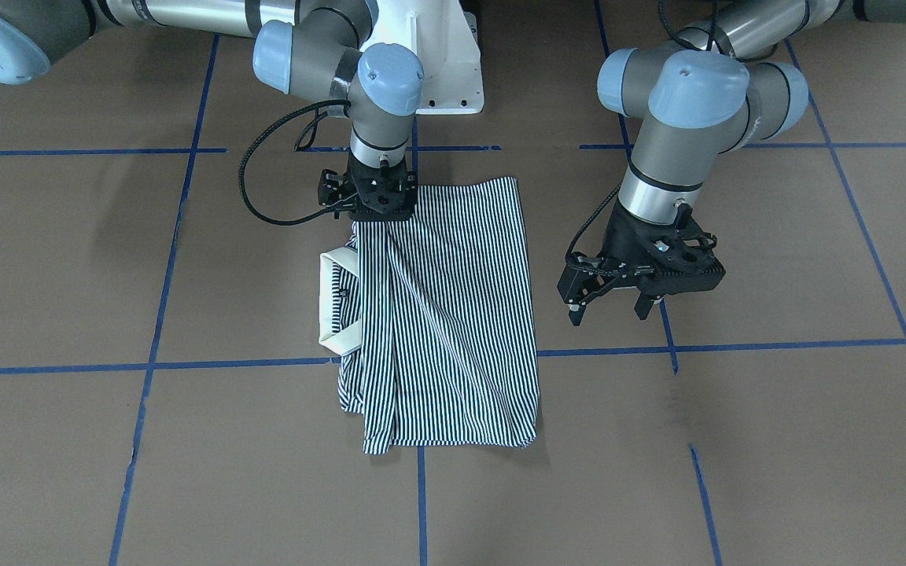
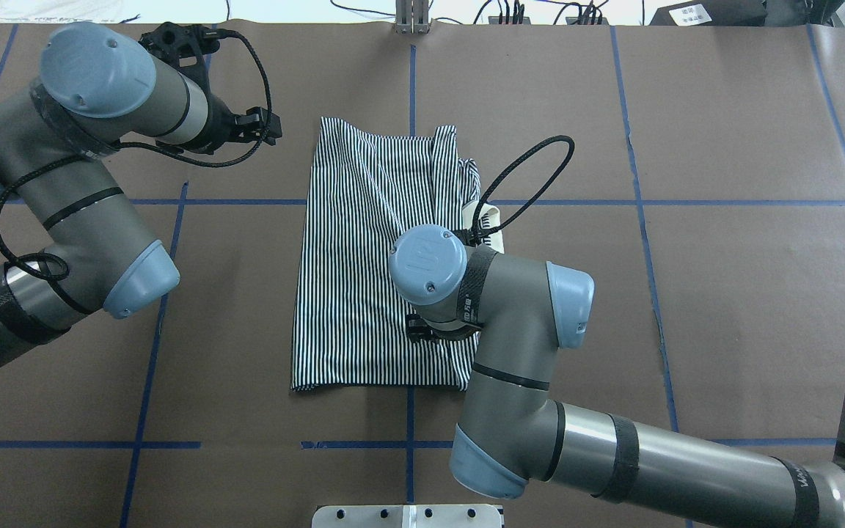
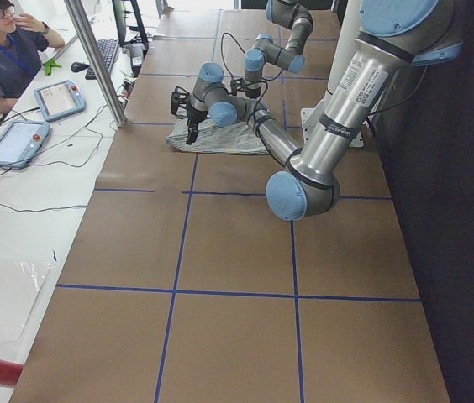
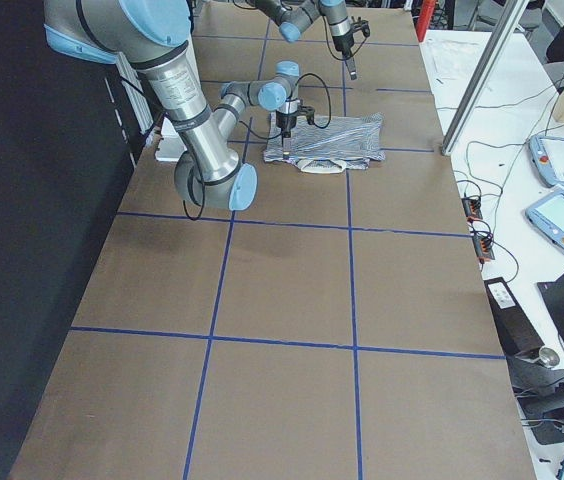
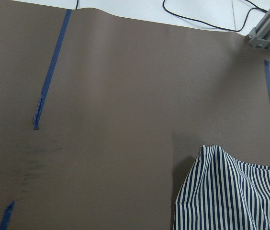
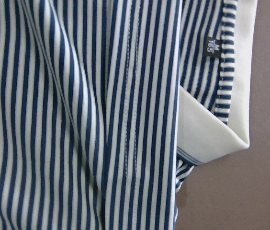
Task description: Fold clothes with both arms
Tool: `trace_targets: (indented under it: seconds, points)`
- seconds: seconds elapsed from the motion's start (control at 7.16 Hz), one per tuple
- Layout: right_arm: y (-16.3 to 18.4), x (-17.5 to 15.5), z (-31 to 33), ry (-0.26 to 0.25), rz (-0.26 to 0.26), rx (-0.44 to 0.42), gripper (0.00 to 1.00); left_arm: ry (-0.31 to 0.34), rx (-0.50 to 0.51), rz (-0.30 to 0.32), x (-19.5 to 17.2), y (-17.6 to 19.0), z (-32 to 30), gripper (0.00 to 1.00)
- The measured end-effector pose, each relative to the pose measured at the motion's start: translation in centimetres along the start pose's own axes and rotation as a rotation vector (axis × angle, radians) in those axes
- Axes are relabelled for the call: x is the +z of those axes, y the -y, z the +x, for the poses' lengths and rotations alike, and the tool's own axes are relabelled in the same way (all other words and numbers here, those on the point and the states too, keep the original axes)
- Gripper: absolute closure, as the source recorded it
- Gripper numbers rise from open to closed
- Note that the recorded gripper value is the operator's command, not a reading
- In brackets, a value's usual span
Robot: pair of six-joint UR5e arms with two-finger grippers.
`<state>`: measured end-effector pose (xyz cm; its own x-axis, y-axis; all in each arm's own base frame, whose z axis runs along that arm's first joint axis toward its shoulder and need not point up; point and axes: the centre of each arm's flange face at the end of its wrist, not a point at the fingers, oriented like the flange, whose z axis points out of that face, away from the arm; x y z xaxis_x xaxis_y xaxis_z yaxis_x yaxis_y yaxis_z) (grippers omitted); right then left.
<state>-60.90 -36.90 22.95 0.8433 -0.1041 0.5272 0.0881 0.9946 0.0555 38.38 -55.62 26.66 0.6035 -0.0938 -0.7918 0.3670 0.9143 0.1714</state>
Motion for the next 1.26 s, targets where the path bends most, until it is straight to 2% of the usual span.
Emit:
trace_targets:
  seconds: [0.7,1.26]
  points:
    - [-0.5,0.9,0.2,-0.021,-0.016,-0.001,0.0,-0.004,0.001,0.001,0.0,0.0,0.0,0.0]
    - [-0.4,1.5,0.9,-0.063,-0.03,0.01,0.0,-0.006,0.0,0.001,0.0,-0.1,0.1,0.0]
